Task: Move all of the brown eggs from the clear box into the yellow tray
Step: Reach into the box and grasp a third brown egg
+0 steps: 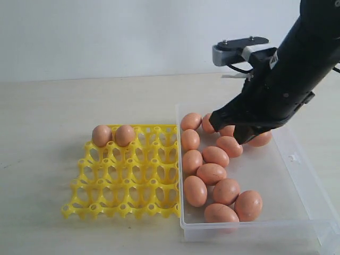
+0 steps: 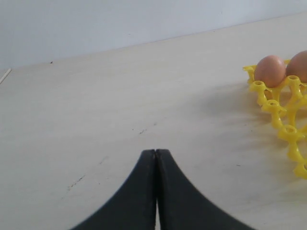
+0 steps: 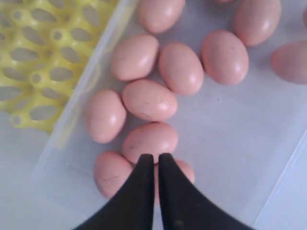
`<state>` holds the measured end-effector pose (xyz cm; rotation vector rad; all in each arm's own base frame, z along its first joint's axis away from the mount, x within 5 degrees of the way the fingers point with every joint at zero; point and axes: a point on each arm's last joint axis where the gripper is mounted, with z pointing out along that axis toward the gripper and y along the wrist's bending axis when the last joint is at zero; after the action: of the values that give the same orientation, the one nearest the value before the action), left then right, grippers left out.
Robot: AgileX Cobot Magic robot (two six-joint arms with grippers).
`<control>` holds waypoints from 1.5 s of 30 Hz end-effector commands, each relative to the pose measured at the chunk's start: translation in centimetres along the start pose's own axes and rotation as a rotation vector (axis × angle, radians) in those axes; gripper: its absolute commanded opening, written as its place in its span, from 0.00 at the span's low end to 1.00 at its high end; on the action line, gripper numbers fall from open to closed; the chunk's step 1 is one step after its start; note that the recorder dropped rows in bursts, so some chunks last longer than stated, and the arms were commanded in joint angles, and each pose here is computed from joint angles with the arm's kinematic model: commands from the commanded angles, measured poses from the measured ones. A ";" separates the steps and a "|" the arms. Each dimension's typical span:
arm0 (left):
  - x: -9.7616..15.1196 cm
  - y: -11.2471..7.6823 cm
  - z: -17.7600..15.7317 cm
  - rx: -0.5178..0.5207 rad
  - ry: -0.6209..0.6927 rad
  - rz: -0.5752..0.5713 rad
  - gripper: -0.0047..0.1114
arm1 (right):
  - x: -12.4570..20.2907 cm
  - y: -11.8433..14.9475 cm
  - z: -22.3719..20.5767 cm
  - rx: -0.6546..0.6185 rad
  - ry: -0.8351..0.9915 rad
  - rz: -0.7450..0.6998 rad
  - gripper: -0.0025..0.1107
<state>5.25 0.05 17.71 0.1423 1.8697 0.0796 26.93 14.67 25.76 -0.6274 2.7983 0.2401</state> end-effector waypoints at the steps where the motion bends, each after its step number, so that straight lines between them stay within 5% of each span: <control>1: -0.2 0.0 0.0 -0.001 -0.012 -0.005 0.04 | -0.3 -1.7 2.3 0.002 0.047 0.097 0.21; 5: -0.2 0.0 0.0 -0.001 -0.012 -0.005 0.04 | -1.4 -2.7 5.5 0.001 0.015 0.139 0.41; 9: -0.2 0.0 0.0 -0.001 -0.012 -0.005 0.04 | -2.2 -3.1 7.9 0.013 -0.020 0.090 0.48; 23: -0.2 0.0 0.0 -0.001 -0.012 -0.005 0.04 | -7.8 -4.5 8.9 0.144 -0.085 -0.142 0.48; 45: -0.2 0.0 0.0 -0.001 -0.012 -0.005 0.04 | -4.3 -4.6 18.4 0.115 0.206 -0.145 0.48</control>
<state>5.25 0.05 17.71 0.1423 1.8697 0.0796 37.59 16.10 11.27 -0.8278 2.8566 -0.0058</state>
